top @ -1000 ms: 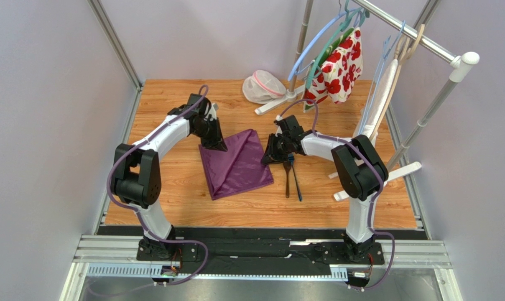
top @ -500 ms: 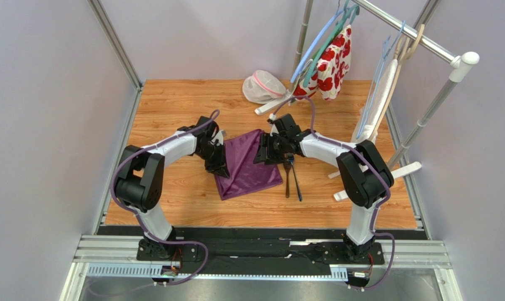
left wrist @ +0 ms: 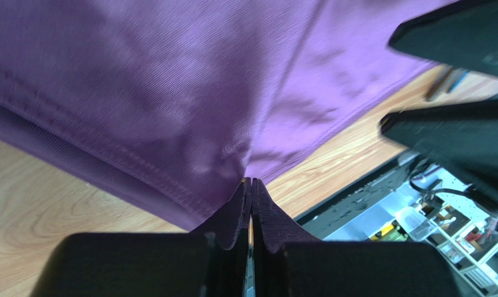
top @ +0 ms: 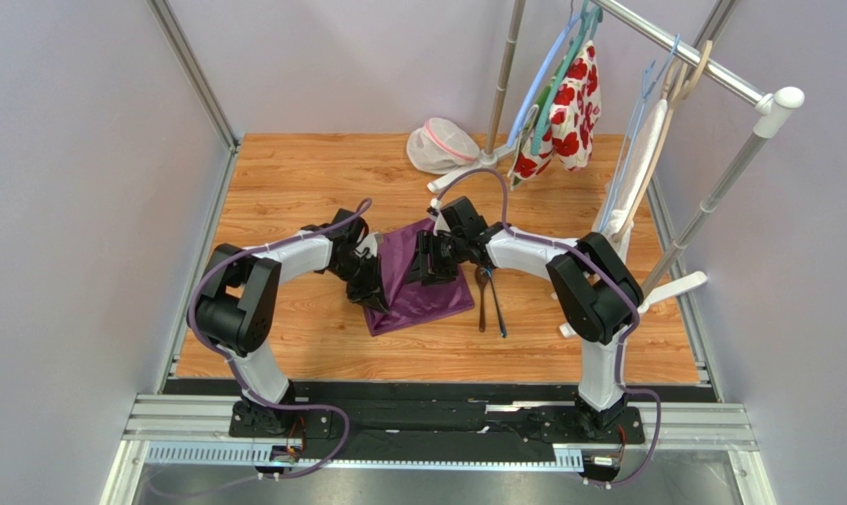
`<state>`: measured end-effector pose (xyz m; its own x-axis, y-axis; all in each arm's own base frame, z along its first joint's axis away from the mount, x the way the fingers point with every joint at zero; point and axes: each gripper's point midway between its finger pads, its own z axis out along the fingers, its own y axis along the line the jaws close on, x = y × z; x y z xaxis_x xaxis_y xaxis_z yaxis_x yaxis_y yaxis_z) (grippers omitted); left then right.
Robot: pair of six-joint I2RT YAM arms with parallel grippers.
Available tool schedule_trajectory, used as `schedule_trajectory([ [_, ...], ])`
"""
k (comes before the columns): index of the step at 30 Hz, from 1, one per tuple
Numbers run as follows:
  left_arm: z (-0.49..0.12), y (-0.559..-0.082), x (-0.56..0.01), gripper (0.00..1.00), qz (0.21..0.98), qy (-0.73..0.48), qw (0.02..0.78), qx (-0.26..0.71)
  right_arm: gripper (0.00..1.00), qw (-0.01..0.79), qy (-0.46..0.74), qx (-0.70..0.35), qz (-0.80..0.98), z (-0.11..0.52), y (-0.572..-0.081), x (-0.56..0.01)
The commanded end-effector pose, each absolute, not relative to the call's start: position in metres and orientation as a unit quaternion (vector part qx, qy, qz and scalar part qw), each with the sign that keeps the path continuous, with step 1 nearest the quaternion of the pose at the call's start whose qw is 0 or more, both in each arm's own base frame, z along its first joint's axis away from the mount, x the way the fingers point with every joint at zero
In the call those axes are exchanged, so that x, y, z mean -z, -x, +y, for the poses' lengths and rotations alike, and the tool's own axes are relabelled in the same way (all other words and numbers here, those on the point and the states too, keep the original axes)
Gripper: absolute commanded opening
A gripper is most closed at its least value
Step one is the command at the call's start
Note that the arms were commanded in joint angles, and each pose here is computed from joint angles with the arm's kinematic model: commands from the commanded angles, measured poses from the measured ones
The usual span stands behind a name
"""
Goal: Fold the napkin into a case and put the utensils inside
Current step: Smooth out the upper triangle-folded napkin at the center of the board.
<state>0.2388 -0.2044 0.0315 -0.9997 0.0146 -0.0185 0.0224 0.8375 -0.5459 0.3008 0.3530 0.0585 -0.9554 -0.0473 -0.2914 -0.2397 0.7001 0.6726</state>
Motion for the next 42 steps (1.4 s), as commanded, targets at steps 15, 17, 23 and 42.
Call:
schedule_trajectory([
  [15, -0.168, -0.222, -0.027, 0.03, 0.981, 0.032, 0.021, 0.191, 0.51, 0.096, 0.034, -0.347, 0.932, 0.33, -0.303, 0.0],
  [17, -0.16, -0.216, -0.023, 0.03, 0.985, 0.038, 0.014, 0.169, 0.51, 0.094, 0.03, -0.344, 0.934, 0.328, -0.304, 0.004],
  [23, -0.151, -0.213, -0.022, 0.02, 0.988, 0.052, 0.019, 0.147, 0.51, 0.095, 0.031, -0.34, 0.935, 0.325, -0.304, 0.007],
  [42, -0.188, -0.237, -0.069, 0.05, 0.963, 0.012, 0.076, 0.259, 0.57, 0.122, 0.078, -0.406, 0.902, 0.366, -0.312, -0.062],
])
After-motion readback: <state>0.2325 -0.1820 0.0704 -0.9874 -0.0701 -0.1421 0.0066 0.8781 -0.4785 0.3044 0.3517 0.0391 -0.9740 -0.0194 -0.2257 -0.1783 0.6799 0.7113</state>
